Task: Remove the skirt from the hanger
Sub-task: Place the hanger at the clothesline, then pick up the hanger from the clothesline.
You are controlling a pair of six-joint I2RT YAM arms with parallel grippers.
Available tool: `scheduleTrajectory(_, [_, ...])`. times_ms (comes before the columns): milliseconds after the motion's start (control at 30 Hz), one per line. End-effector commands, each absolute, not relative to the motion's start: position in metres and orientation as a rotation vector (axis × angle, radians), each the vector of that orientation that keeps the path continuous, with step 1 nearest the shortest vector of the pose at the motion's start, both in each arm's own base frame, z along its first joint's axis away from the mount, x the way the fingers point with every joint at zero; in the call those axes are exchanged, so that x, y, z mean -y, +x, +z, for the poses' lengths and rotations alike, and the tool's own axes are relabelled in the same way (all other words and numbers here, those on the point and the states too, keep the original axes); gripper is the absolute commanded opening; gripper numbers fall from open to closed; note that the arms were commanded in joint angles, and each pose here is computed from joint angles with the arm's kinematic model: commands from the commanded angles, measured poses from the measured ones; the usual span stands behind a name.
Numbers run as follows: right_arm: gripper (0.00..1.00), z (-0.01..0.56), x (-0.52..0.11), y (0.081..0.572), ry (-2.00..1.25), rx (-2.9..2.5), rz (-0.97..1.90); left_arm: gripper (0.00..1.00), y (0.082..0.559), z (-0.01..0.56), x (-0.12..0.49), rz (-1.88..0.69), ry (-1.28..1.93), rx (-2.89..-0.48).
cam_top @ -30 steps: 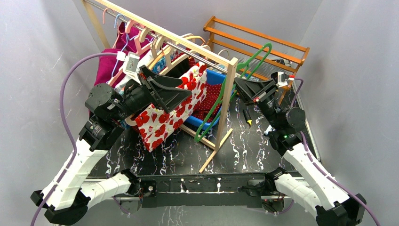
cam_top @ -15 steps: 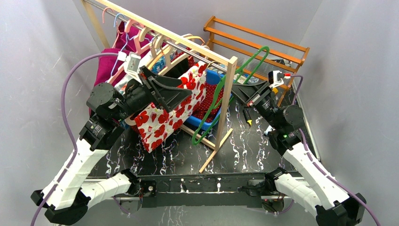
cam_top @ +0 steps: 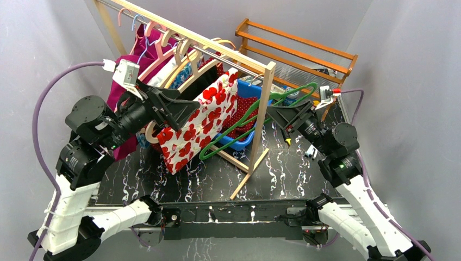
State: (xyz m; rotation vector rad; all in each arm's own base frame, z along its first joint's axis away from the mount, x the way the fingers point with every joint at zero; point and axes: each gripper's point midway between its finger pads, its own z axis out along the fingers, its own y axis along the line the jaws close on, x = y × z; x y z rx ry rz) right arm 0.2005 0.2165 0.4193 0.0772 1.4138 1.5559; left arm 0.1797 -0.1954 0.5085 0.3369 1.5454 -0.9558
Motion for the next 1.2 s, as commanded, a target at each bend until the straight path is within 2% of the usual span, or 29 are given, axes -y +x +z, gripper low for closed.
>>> scheduleTrajectory(0, [0.7, 0.402, -0.194, 0.21, 0.025, -1.534, 1.221, 0.98, 0.181, 0.497, 0.173, -0.836, 0.289, -1.633])
scheduleTrajectory(133, [0.87, 0.391, -0.182, 0.202, -0.065, -1.6, 1.072, 0.98, 0.184, 0.486, 0.153, -0.723, 0.228, -1.719])
scheduleTrajectory(233, [0.92, 0.381, -0.17, 0.194, -0.112, -1.653, 0.972, 0.91, 0.186, 0.478, 0.142, -0.65, 0.202, -1.782])
scheduleTrajectory(467, [0.95, 0.353, -0.14, 0.181, -0.096, -1.719, 0.81, 0.8, 0.192, 0.469, 0.141, -0.599, 0.21, -1.833])
scheduleTrajectory(900, [0.97, 0.315, -0.123, 0.186, 0.004, -1.763, 0.731, 0.5, 0.215, 0.457, 0.164, -0.572, 0.288, -1.866])
scheduleTrajectory(1167, [0.98, 0.313, -0.124, 0.208, -0.004, -1.757, 0.657, 0.4, 0.238, 0.448, 0.185, -0.555, 0.352, -1.864])
